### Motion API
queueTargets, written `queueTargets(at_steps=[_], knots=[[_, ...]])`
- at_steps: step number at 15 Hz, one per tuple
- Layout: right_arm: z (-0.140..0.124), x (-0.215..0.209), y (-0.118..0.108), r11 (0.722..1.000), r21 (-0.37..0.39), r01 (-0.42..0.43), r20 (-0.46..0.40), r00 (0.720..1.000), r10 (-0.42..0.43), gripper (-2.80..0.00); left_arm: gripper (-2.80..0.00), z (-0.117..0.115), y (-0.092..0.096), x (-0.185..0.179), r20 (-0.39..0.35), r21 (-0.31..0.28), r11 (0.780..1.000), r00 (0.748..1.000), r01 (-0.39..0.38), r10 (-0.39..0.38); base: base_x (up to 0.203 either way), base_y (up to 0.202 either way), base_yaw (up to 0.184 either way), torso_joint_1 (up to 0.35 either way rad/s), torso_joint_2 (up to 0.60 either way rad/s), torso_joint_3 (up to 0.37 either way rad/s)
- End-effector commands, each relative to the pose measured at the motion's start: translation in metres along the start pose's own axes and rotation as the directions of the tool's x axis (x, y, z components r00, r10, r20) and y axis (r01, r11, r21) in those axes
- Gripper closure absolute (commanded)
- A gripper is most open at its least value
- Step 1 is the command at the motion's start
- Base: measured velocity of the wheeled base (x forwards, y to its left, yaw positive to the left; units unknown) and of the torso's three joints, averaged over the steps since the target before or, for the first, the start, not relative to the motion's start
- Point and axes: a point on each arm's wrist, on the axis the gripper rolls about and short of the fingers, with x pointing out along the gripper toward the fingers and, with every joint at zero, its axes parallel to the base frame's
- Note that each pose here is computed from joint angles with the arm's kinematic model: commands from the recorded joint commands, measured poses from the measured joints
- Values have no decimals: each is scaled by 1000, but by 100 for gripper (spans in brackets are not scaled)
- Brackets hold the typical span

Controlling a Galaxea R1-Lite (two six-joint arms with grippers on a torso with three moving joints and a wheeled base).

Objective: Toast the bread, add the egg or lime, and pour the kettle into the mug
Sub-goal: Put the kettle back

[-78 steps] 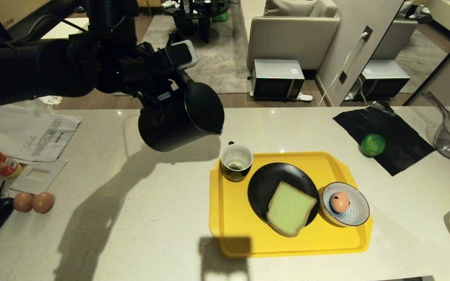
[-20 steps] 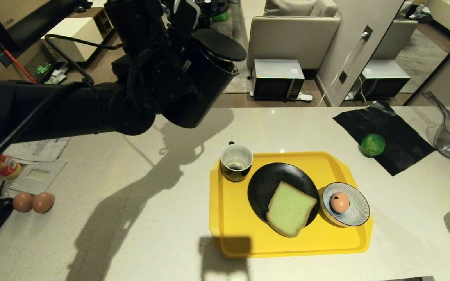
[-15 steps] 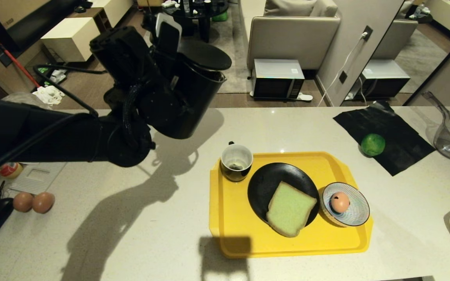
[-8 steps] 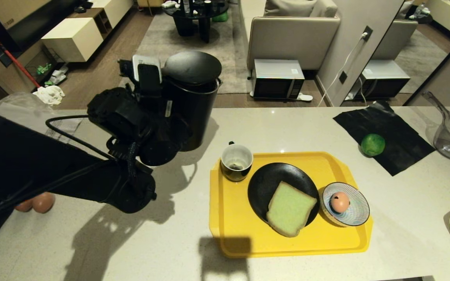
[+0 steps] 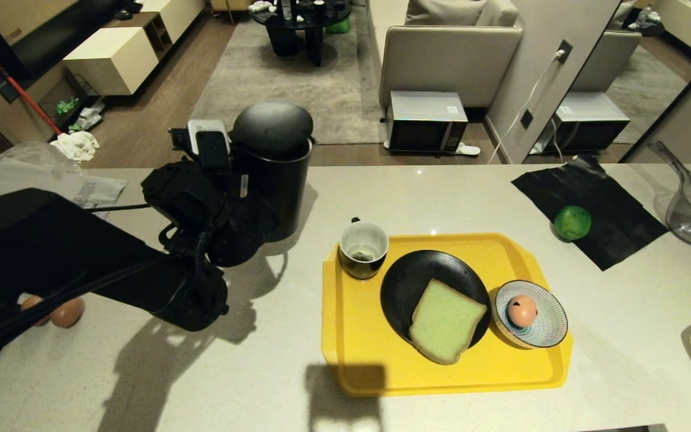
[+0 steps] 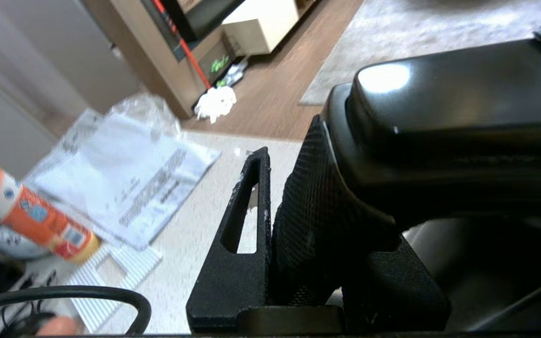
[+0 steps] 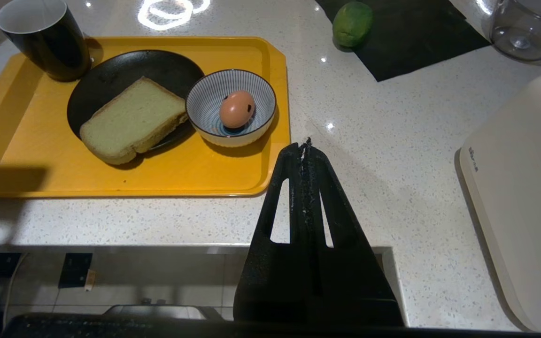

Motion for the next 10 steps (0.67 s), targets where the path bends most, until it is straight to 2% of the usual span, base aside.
queueTargets(at_steps=[1, 5, 9, 10], knots=[[-7, 2, 0, 1000, -1, 1, -27, 1000, -1, 0, 0, -20, 4, 4, -33, 11, 1000, 999, -15, 15, 0, 0, 0, 0, 0, 0], [-7, 2, 0, 1000, 0, 1, -27, 1000, -1, 0, 0, -39, 0, 7, -57, -27, 999, 998, -17, 15, 0, 0, 0, 0, 0, 0], [-7, 2, 0, 1000, -1, 1, -27, 1000, -1, 0, 0, -53, 0, 16, -24, -33, 997, 997, 70, -71, 0, 0, 0, 0, 0, 0], [-7, 2, 0, 1000, -1, 1, -27, 1000, -1, 0, 0, -56, 1, 19, -24, -29, 997, 997, 72, -73, 0, 0, 0, 0, 0, 0]])
